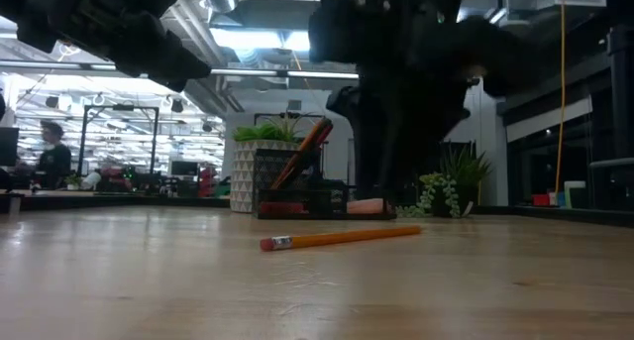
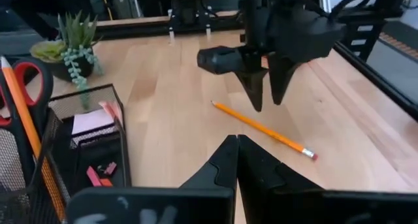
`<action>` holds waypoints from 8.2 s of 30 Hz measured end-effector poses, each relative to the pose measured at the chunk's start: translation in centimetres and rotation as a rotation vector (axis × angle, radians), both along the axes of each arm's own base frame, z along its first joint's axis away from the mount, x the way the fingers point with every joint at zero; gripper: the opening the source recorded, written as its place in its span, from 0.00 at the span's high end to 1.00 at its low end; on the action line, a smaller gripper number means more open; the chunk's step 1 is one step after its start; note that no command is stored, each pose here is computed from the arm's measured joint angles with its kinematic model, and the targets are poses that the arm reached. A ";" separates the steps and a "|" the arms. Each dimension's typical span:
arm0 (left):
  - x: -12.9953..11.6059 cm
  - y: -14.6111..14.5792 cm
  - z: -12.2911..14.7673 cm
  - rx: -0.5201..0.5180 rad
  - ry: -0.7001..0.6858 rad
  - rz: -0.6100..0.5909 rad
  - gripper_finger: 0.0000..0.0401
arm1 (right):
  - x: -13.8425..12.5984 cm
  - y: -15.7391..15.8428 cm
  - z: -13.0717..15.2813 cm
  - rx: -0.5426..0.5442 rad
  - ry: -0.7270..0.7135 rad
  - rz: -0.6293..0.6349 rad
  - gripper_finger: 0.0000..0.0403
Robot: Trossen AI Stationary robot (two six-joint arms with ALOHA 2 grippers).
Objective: Pick and place office supplies into organizer
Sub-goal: Put the orange pencil into the black desk organizer
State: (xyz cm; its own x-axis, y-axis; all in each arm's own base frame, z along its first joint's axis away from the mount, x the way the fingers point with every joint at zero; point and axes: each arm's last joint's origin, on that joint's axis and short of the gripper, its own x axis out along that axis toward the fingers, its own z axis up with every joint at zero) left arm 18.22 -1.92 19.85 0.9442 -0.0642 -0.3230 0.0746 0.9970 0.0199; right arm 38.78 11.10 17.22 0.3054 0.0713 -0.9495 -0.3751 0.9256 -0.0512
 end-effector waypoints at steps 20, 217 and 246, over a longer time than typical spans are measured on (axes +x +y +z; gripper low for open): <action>-0.1 0.0 -0.4 0.011 0.041 -0.003 1.00 | 0.1 -1.3 -0.6 -0.079 0.016 -0.029 0.61; -0.2 0.1 -0.5 0.044 0.057 0.006 1.00 | 1.0 -0.4 -3.0 0.070 0.064 -0.114 0.93; -1.1 0.3 1.7 0.160 -0.111 0.009 1.00 | -1.8 -2.8 9.3 0.066 -0.317 -0.149 0.93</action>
